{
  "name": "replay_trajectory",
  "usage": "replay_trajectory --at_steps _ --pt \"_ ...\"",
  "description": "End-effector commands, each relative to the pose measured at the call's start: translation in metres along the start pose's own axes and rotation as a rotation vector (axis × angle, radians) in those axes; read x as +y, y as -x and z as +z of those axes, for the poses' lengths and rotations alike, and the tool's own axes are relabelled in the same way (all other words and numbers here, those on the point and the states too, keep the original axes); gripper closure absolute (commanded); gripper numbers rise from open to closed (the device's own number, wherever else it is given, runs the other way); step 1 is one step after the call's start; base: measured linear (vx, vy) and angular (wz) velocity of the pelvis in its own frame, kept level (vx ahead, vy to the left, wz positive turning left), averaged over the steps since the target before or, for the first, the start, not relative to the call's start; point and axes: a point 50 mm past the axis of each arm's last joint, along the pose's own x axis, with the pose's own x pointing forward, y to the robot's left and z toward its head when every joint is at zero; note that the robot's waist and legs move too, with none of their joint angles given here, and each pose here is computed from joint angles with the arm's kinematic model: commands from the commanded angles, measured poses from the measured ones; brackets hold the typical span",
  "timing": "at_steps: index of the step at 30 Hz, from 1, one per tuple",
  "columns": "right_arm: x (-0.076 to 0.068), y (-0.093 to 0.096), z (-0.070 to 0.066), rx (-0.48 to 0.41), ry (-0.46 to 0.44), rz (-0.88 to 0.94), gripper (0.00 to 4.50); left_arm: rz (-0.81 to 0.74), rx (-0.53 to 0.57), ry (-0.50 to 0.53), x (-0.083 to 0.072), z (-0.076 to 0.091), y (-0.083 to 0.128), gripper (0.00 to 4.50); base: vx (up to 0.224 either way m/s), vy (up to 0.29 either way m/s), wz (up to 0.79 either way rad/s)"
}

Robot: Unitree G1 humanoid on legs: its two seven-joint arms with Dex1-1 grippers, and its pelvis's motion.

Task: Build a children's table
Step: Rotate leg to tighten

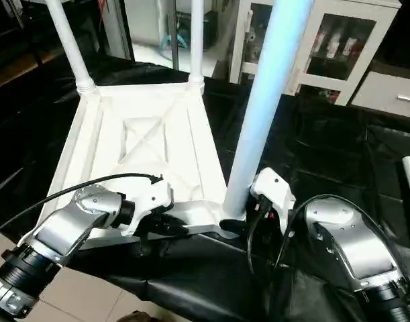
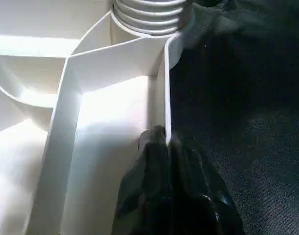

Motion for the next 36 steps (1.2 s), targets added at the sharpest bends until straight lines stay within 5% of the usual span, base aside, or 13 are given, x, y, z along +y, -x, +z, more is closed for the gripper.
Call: replay_trajectory --at_steps 1,13,24,30,36 --pt "0.004 -0.002 -0.001 0.003 -0.008 0.027 0.96 -0.070 -0.025 -0.036 -0.007 0.009 -0.004 4.50 0.000 0.000 0.00" --pt "0.004 -0.004 -0.003 0.013 -0.018 0.043 1.85 -0.076 -0.021 -0.031 -0.007 0.008 -0.004 4.50 0.000 0.000 0.00" --pt "0.007 -0.005 -0.009 0.031 -0.036 0.057 1.89 -0.085 -0.017 -0.021 -0.009 0.006 -0.005 4.50 0.000 0.000 0.00" --pt "-0.024 -0.021 -0.012 -0.037 -0.151 -0.327 1.90 0.051 -0.071 0.045 0.007 0.015 -0.013 4.50 0.000 0.000 0.00" --pt "-0.032 -0.035 -0.015 -0.087 -0.263 -0.495 1.91 0.167 -0.092 0.084 0.021 0.022 -0.023 4.50 0.000 0.000 0.00"
